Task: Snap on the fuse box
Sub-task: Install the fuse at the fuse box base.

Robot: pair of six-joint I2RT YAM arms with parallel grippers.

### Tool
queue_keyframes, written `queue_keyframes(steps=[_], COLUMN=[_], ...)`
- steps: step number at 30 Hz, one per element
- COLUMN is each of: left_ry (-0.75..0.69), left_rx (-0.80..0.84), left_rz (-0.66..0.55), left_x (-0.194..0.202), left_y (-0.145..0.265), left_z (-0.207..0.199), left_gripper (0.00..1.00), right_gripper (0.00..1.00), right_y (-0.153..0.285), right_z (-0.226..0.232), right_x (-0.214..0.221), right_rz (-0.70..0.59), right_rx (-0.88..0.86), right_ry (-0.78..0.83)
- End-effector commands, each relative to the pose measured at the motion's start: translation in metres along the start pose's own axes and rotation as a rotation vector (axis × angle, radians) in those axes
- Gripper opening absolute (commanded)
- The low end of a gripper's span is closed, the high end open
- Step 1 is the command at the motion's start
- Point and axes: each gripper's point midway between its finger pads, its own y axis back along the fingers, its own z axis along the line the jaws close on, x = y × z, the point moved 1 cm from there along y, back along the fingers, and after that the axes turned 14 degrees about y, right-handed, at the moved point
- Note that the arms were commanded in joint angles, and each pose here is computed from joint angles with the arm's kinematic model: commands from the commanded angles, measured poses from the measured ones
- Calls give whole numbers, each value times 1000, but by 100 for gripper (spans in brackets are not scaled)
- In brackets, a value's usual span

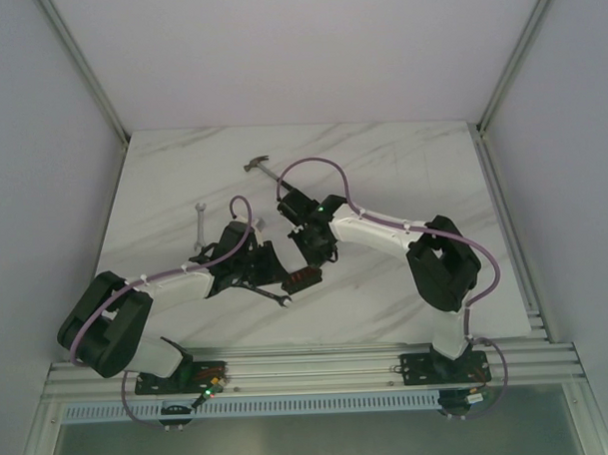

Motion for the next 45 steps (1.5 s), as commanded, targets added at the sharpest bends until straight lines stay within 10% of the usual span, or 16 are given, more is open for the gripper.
queue_keyframes(steps=[1,34,45], left_ry=[4,17,18], left_rx=[-78,-94,-88], left_rz=[5,-2,-12], left_x=[3,4,3], left_y=[-3,-3,-1], left_z=[20,26,24], left_gripper=[41,40,41], right_gripper=[9,0,4], right_y=[-11,-141,-34], right_z=[-1,11,16], right_x=[19,124,13], right_rz=[81,471,25], right_rx=[0,-14,-38], right_ry=[-8,71,90])
